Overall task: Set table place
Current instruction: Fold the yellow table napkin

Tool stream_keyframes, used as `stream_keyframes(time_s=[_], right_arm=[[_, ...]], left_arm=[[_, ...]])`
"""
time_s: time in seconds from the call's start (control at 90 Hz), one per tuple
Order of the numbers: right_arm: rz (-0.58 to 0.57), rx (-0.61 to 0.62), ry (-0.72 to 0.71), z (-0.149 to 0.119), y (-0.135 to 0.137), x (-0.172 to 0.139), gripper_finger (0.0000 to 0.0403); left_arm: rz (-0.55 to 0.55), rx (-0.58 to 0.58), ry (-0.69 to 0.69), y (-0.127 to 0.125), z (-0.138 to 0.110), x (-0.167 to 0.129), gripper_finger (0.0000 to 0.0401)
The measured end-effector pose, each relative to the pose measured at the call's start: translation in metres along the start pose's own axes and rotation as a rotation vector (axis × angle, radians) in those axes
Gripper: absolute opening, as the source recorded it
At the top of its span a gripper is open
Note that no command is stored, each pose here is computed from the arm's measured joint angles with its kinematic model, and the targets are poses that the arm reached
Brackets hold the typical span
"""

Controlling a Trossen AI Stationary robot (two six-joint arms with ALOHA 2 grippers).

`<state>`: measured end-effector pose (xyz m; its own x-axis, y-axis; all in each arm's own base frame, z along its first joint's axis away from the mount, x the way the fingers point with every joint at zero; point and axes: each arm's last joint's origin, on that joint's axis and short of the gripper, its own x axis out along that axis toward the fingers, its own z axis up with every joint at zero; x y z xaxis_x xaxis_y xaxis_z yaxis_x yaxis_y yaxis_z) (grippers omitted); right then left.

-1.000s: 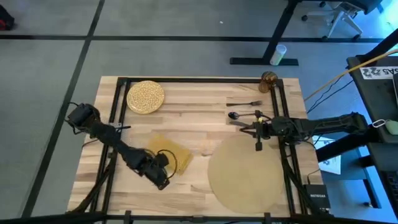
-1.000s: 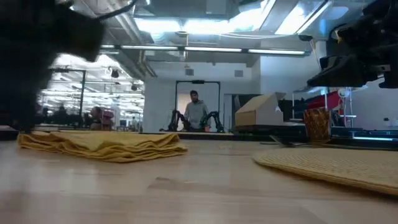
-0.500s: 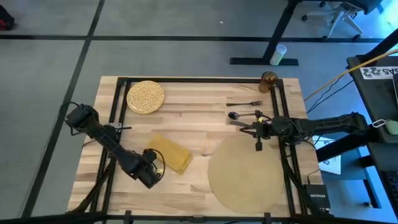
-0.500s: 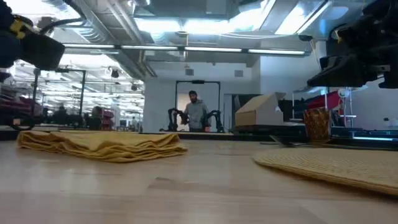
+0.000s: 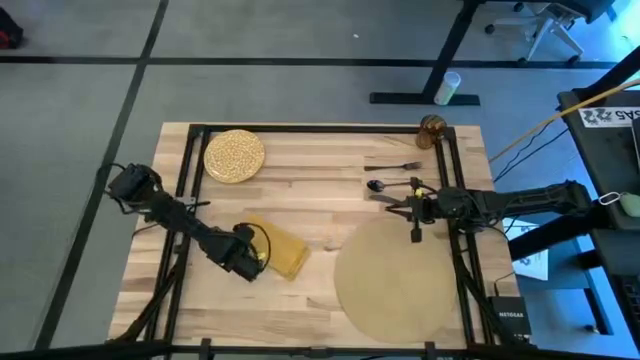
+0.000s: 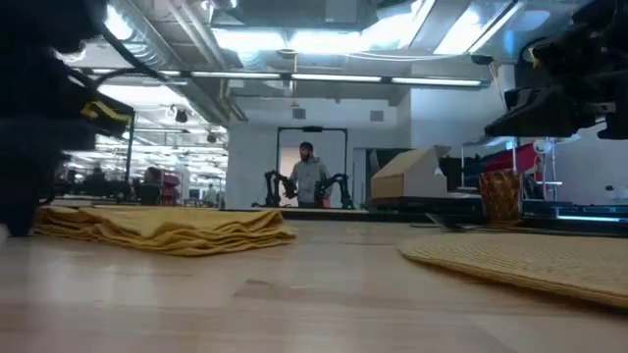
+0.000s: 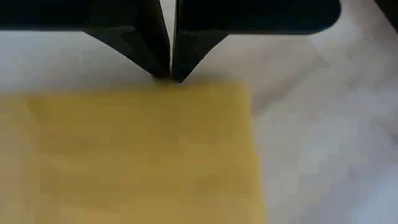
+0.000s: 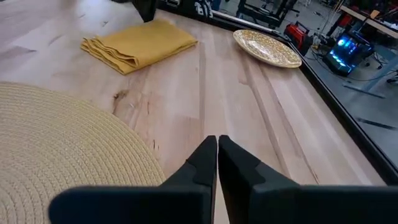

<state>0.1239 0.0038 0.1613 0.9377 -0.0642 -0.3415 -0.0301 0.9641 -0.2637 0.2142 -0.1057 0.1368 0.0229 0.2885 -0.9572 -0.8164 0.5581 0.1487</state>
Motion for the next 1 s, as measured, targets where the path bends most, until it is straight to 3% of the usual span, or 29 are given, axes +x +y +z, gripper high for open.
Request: stream_keyframes(time_s=[0.311,0.622,0.822,1.0], right_arm=[[0.0,0.0,0.0,0.0,0.0,0.0,0.0],[0.007,0.0,-0.002,0.0,0.0,0.0,0.0],[-0.005,-0.022,-0.044,0.004,-0.001,0.0,0.0],[-0.001,-0.088,-0.12,0.011,-0.002,-0.001,0.0]], left_arm=[[0.069,0.023,-0.142,0.01,0.047,0.015,0.0],[-0.045,0.089,-0.216,0.009,0.097,0.027,0.0],[-0.091,0.121,-0.258,0.004,0.111,0.023,0.0],[-0.153,0.178,-0.296,-0.011,0.105,0.005,0.0]])
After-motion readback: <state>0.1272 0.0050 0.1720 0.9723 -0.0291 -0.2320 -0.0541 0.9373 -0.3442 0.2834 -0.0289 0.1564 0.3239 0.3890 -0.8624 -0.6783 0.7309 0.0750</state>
